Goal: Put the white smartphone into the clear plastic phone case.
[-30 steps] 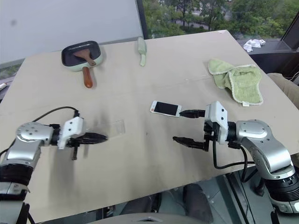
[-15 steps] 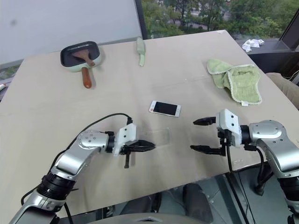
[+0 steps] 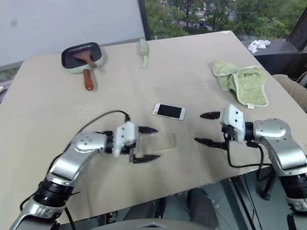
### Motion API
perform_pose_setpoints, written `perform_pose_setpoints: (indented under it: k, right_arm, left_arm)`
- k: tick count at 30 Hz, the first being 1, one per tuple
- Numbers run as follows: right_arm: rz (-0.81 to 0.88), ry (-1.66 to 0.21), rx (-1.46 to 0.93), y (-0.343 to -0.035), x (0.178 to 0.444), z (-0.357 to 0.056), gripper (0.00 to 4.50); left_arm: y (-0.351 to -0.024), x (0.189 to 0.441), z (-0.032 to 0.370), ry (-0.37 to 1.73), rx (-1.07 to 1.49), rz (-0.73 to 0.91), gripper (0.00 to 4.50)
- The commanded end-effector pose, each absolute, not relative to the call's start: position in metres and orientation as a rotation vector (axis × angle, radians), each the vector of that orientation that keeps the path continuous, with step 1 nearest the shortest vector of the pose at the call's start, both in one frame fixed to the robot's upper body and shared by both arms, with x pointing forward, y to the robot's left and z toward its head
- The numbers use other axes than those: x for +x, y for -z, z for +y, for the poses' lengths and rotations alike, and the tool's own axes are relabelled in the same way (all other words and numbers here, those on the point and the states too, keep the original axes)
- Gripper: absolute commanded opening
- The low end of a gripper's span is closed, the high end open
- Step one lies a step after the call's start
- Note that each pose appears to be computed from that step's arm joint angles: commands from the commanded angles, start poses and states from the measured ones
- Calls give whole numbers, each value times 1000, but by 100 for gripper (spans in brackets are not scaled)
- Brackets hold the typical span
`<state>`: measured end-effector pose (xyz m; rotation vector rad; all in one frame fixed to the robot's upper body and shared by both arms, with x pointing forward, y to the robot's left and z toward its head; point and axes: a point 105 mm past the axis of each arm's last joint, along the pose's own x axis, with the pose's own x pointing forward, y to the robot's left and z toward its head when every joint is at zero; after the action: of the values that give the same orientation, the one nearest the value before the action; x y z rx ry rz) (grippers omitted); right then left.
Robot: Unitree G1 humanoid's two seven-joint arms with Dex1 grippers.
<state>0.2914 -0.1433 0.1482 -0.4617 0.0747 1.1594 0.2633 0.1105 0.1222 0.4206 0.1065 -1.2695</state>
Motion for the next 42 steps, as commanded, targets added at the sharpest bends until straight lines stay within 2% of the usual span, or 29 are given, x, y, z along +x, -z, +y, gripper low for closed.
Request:
perform_pose_setpoints:
  k: [1,8,14,20,30,34,36,38,39,42]
  right_arm:
    - [65,-1113,-424,-152,307,-132,450]
    - [105,-1158,-417,-130,341,-105,450]
    - [123,-1145,-430,-119,377,-87,450]
    - [201,-1202,-454,-104,386,-77,450]
    - [303,-1217,-550,-85,395,-60,450]
    - [334,-1243,-547,-82,392,-61,317]
    - [351,-1266,-537,-80,390,-62,273]
    - [358,-1290,-511,-81,387,-62,206]
    - [356,-1298,-500,-82,386,-62,148]
    - [321,-1311,-487,-89,385,-61,29]
  left_arm:
    - [-156,257,138,1170,374,53,449]
    - [-177,244,188,883,272,64,449]
    - [-183,227,189,724,214,56,449]
    - [-172,207,189,664,210,139,449]
    - [-163,202,196,639,227,210,449]
    - [-162,203,196,652,223,217,450]
    - [-161,203,196,659,223,223,450]
    - [-160,203,196,665,222,227,450]
    - [-160,203,196,667,221,229,450]
    - [-158,204,197,676,221,236,450]
